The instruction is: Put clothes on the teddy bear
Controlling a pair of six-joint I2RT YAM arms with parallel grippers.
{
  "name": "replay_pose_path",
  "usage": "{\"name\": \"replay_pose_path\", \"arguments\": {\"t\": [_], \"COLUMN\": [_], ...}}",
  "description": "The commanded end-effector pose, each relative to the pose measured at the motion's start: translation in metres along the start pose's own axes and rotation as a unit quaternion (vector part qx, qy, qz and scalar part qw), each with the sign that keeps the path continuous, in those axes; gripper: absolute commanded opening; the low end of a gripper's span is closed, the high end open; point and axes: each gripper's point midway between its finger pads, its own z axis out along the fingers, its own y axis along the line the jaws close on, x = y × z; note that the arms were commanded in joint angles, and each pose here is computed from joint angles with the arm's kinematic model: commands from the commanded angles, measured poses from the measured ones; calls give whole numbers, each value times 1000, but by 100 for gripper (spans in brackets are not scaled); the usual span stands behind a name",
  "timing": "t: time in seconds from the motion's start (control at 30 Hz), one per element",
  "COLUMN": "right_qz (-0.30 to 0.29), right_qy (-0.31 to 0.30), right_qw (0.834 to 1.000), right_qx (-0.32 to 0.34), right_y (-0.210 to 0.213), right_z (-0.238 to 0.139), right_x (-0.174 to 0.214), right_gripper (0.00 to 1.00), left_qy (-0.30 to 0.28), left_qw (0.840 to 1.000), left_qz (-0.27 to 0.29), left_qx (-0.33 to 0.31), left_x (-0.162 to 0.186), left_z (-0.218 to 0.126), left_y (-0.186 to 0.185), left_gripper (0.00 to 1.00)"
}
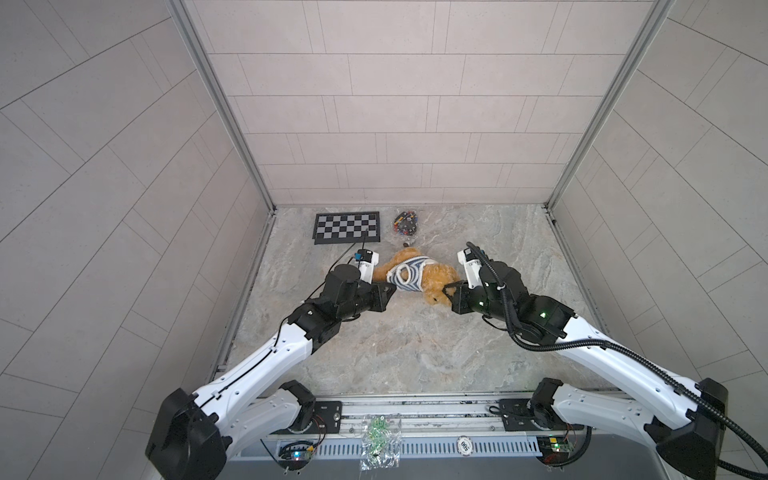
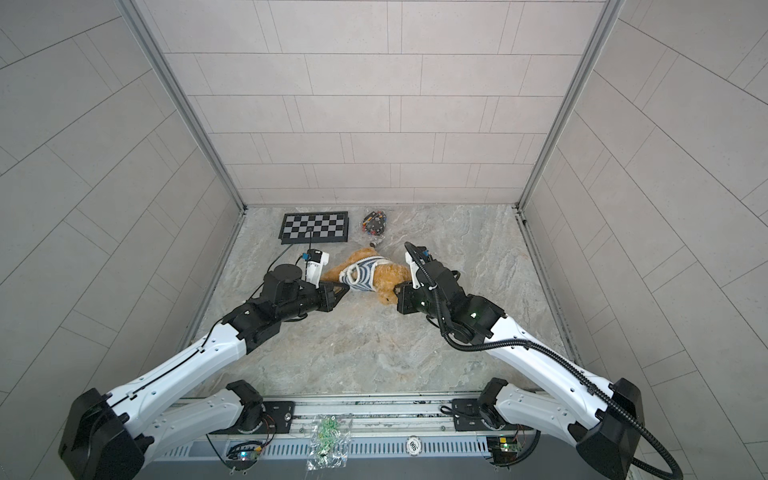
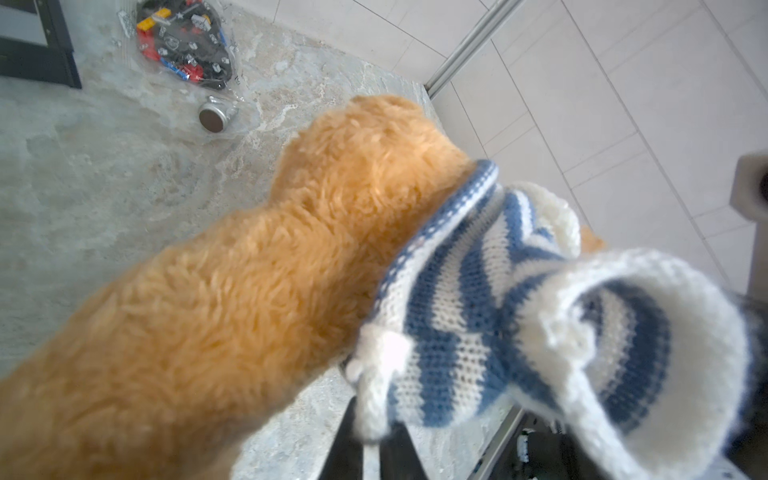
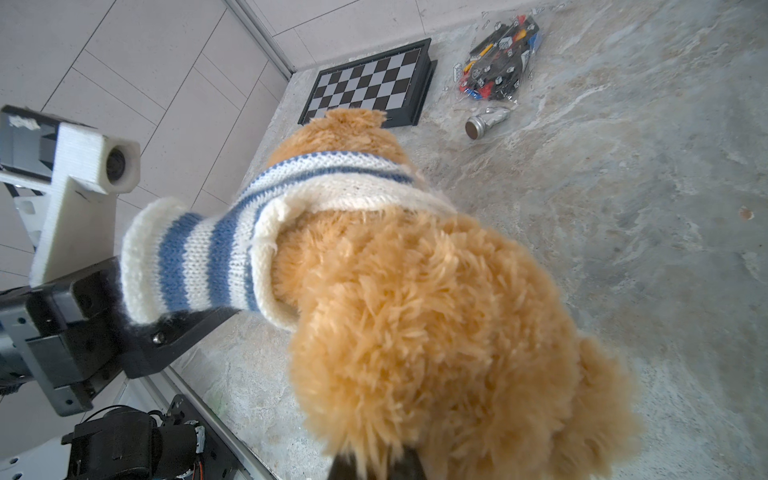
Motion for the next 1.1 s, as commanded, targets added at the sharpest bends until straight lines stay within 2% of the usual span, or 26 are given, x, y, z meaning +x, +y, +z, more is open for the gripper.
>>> {"name": "replay_pose_path", "arguments": {"t": [0.0, 0.37, 0.57, 0.8, 0.93, 1.07], "right_qz": [-3, 3, 4, 8, 7, 11], "right_qy": [-40, -39, -36, -43, -45, -35], "right_qw": [998, 998, 998, 998, 997, 997], "right_qx": [-41, -48, -53, -53, -56, -65], "right_y": [23, 12, 12, 10, 11, 12], "right_z": [-16, -34, -37, -41, -42, -31], "right_x": [-28, -35, -34, -36, -37, -32], "right_gripper": [0, 0, 0, 0, 0, 0], "left_qy": [-26, -31, -24, -14, -15, -5], "left_qw": [1000, 997, 996, 991, 993, 998], "left_qz": [9, -10, -1, 10, 12, 31], "left_qx": [0, -69, -86, -136, -117, -46], "left_x": [-14, -12, -10, 1, -1, -5], "left_z": [-3, -19, -22, -25, -23, -14], "left_y": [-4, 34, 42, 64, 57, 24], "left_gripper": [1, 0, 0, 0, 0, 0]}}
